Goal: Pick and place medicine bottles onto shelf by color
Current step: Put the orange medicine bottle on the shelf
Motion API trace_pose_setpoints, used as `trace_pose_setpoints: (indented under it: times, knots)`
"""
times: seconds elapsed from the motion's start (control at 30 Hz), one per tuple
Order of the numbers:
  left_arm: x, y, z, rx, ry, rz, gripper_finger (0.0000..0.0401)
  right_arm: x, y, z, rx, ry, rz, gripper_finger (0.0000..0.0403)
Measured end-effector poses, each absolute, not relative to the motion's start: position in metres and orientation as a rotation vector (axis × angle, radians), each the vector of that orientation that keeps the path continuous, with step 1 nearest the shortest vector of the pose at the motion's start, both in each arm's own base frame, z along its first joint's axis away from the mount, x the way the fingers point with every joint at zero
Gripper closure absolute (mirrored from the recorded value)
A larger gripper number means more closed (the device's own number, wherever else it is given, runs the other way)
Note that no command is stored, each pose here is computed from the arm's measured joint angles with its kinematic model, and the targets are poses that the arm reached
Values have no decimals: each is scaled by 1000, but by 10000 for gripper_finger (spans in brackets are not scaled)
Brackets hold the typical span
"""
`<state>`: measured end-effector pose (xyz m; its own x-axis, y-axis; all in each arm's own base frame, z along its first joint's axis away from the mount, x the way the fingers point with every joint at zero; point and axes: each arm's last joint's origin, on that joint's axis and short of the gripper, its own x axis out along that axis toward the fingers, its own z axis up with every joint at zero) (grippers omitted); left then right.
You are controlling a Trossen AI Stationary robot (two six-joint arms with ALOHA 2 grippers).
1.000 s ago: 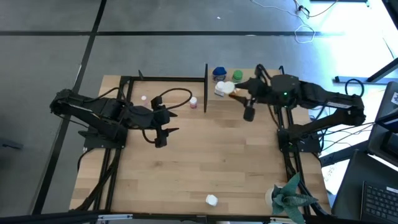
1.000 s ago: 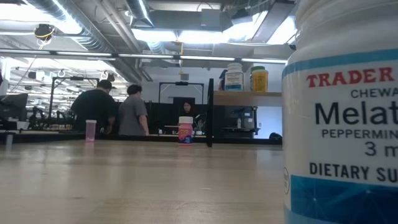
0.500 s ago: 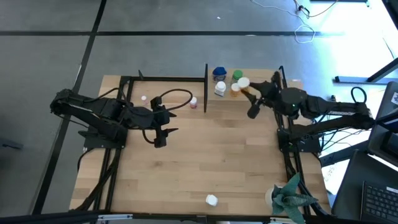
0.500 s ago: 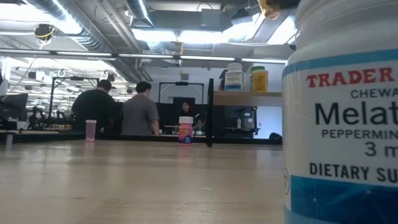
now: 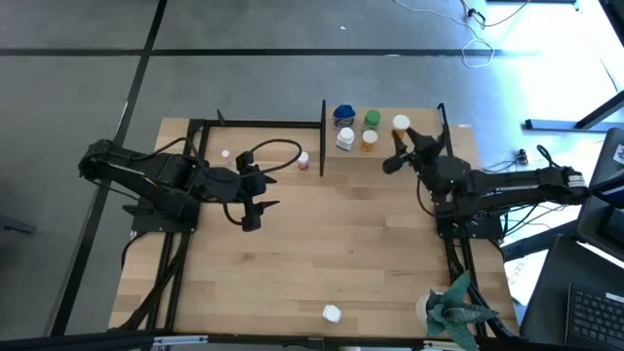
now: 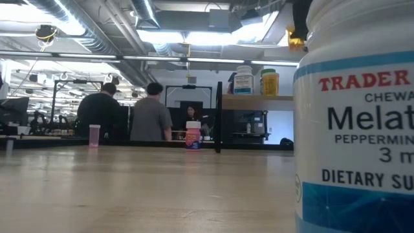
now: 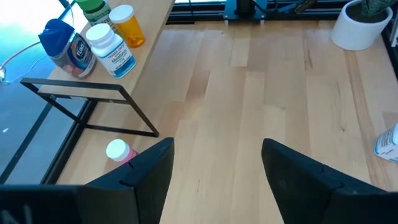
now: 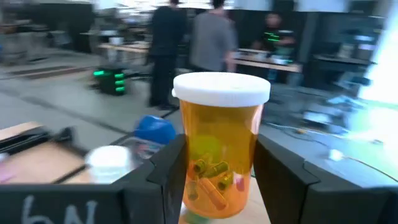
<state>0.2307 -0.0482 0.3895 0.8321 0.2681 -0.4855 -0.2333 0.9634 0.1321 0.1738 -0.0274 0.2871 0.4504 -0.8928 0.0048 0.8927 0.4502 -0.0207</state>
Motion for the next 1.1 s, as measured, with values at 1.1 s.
trace_pose_setpoints:
  times: [1.1]
  knots:
    - [231, -48, 390, 67, 523, 267, 165, 156, -38, 188, 70, 44, -1126, 237]
